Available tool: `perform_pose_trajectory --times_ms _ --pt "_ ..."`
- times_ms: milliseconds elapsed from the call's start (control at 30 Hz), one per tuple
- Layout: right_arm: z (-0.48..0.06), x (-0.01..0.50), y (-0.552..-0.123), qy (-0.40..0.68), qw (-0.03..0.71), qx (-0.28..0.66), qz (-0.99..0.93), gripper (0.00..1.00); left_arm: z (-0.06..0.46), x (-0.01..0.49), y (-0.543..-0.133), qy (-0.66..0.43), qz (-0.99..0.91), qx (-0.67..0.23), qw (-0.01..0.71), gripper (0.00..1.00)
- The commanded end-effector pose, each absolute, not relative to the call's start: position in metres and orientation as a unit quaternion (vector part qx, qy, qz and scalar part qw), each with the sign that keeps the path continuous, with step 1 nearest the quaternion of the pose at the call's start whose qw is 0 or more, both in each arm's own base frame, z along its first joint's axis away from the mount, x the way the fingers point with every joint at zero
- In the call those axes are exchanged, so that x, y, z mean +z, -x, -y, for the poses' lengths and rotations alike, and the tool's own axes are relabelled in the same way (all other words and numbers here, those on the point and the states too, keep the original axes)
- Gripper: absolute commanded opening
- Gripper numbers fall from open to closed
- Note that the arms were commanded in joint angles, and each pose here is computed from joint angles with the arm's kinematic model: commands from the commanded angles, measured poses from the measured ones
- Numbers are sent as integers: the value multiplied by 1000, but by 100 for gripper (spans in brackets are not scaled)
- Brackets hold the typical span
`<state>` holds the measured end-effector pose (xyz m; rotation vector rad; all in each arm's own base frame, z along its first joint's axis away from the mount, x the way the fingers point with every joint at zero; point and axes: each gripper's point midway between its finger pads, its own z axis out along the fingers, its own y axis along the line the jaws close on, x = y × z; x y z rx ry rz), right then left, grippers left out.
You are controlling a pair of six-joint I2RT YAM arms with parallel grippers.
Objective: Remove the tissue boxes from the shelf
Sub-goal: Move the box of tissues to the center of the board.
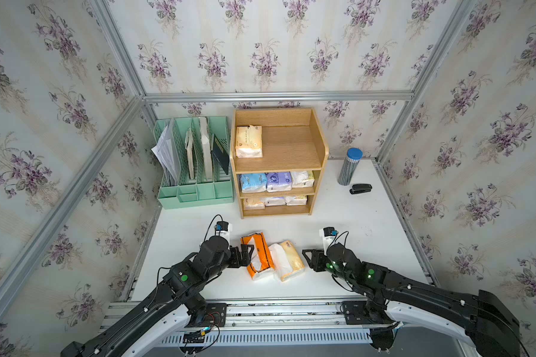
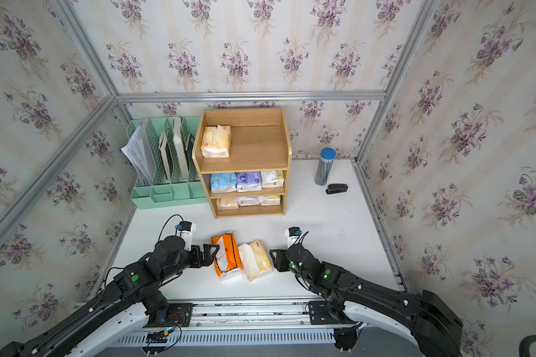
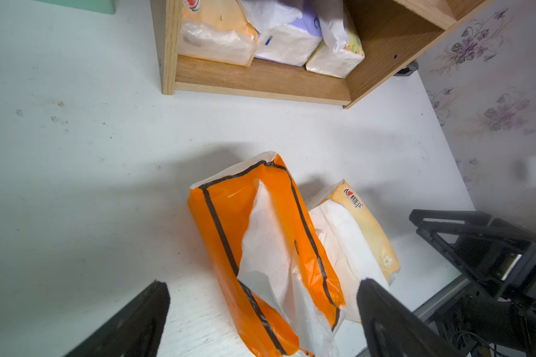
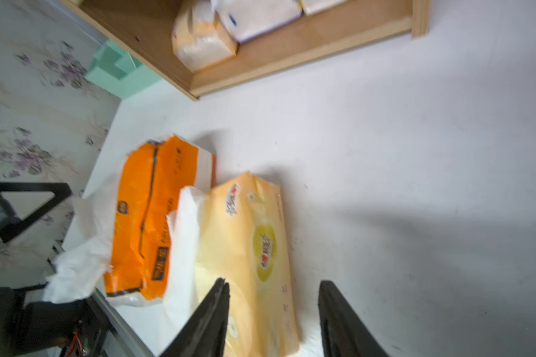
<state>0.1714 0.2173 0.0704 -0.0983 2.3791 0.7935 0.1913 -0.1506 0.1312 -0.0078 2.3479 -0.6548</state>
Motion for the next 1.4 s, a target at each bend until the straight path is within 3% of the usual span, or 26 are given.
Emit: perform_pose_trajectory --times_ms 0,467,700,867,1033,1200,1367 --pt "-233 68 -165 36 285 341 -895 47 154 125 -189 -6 -907 -255 334 99" --pt "-294 64 -161 34 254 407 -877 40 128 127 -187 16 -909 -212 358 99" --pt "-324 60 -159 66 245 389 -886 40 120 128 -189 25 -908 -196 368 99" --pt "-313 69 -170 66 272 341 -897 46 111 141 -192 24 -905 -171 389 99" --pt "-296 146 -183 78 359 343 -864 54 102 191 -206 3 -879 -144 455 99" --pt "-301 259 -201 111 454 357 -809 59 112 248 -229 -20 -849 -139 509 99" --pt "-317 349 -243 116 506 379 -766 59 133 283 -260 -48 -835 -152 527 99"
